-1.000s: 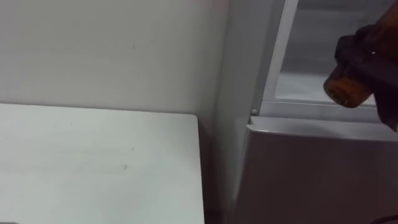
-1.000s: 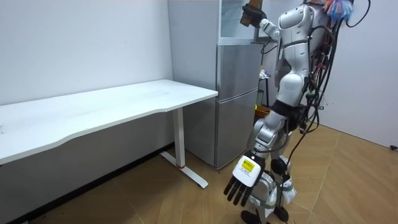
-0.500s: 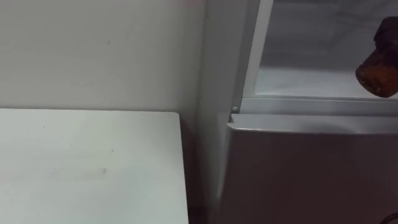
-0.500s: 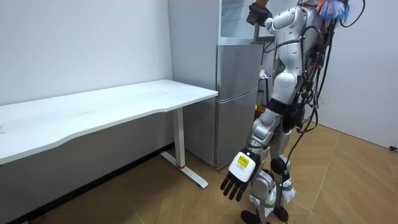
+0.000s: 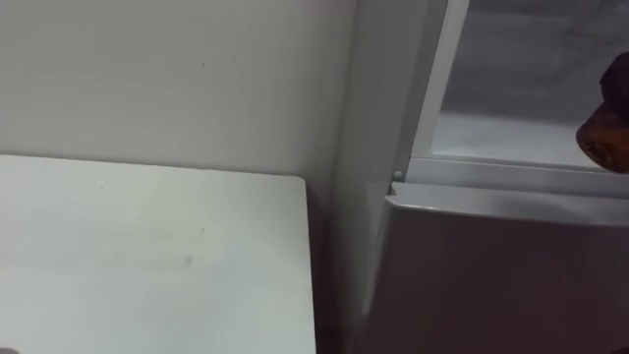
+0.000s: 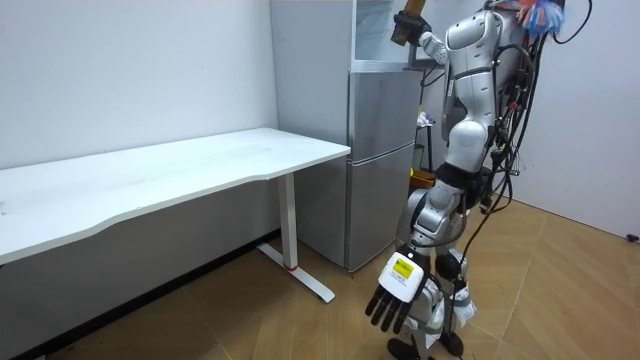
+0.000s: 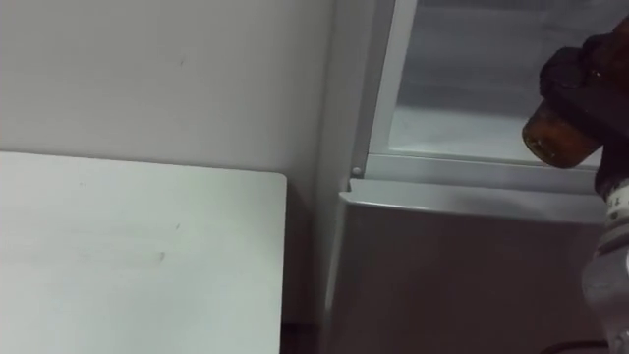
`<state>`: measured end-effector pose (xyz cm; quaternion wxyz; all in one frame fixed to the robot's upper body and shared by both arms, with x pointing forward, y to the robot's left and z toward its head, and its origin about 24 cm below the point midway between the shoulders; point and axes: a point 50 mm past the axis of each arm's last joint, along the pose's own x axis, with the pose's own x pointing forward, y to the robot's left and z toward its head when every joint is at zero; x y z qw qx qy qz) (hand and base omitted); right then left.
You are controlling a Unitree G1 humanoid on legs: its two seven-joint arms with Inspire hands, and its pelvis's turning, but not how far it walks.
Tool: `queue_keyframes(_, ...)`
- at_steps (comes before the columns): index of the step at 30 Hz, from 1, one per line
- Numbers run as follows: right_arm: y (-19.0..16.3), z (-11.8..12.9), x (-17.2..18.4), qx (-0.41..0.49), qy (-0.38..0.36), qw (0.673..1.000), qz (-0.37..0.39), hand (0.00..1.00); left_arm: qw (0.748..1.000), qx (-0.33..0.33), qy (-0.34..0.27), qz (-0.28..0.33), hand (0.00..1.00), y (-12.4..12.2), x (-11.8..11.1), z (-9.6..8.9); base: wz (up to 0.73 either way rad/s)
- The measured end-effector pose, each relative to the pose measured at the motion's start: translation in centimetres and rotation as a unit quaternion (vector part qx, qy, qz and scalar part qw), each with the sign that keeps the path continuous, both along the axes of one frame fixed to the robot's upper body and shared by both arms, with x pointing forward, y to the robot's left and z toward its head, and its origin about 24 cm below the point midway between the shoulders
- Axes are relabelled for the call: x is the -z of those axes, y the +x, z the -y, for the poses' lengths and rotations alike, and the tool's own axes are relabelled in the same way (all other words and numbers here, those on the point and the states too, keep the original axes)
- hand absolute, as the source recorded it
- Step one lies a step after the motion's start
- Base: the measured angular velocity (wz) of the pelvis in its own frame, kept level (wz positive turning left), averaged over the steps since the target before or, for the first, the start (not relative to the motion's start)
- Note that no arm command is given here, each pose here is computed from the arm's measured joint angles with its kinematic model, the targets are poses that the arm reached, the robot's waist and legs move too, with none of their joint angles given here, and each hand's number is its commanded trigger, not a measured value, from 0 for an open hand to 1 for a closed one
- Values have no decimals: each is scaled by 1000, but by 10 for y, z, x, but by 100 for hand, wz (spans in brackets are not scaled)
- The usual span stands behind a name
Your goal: Put the bottle in the upper fridge
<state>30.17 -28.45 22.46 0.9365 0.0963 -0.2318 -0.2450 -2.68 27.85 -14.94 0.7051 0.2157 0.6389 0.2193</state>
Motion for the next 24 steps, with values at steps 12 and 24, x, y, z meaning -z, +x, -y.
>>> queue_keyframes(12,26,5,21,44,22,995,-86,100,1000,-10,-7,-17,0,-10,-2,-7,2)
queue_keyframes(24,48,5,43,76,-19,982,-172,100,999,-8,-11,-38,0,-16,-4,-13,2)
